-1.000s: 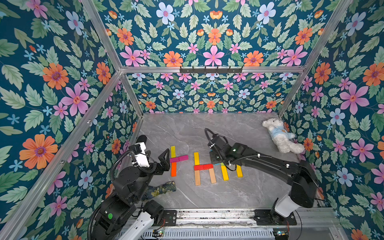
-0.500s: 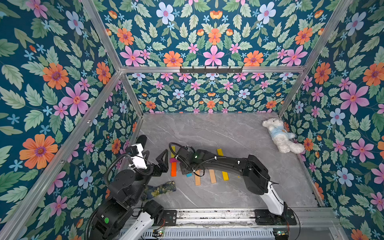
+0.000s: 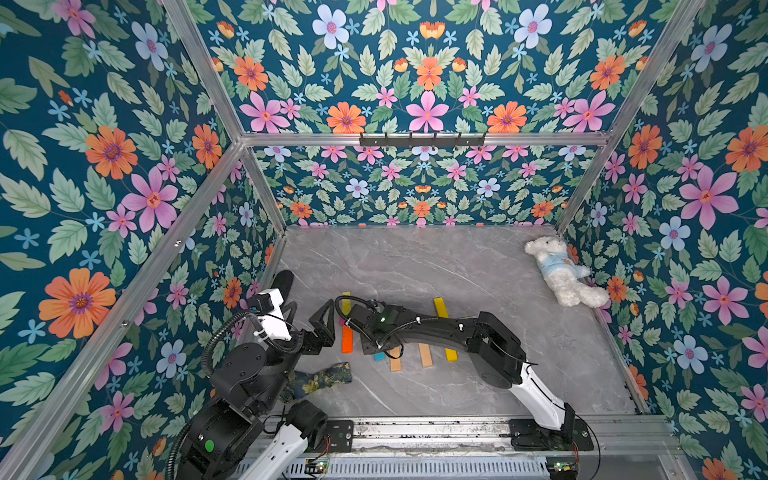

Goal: Assemble the letter h with building blocks
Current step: Assemble the building block at the center of the board.

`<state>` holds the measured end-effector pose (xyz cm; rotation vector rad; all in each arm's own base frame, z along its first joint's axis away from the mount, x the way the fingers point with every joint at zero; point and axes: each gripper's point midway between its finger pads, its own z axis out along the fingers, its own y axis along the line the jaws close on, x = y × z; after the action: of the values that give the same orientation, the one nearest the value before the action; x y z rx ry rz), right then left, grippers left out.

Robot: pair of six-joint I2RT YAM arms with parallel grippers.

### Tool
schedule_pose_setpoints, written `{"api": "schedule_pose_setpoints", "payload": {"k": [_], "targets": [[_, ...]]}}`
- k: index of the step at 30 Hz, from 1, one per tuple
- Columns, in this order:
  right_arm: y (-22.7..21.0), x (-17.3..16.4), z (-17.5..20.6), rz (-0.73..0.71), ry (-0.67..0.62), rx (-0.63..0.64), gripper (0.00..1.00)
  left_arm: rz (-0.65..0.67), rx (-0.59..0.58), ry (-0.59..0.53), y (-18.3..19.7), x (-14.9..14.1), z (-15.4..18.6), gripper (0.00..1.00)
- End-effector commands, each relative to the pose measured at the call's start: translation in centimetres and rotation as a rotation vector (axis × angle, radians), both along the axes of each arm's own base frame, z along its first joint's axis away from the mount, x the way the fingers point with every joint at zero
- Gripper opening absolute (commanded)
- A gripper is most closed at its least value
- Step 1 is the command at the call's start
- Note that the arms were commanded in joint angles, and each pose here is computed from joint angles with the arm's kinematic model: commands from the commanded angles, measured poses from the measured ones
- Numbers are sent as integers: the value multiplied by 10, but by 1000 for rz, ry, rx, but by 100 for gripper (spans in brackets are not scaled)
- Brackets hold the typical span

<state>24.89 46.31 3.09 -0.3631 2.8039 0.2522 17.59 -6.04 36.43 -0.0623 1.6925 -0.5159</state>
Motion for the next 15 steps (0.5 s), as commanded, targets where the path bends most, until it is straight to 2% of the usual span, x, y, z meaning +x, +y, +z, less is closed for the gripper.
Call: {"api": "schedule_pose_setpoints", "payload": {"k": [1, 15], "targets": [[-6, 4, -2, -53, -12, -30, 2, 7, -1, -21, 2, -1, 6, 99], [-3, 14, -8, -89, 11, -17, 4, 14, 3, -22, 5, -3, 4, 100]]}}
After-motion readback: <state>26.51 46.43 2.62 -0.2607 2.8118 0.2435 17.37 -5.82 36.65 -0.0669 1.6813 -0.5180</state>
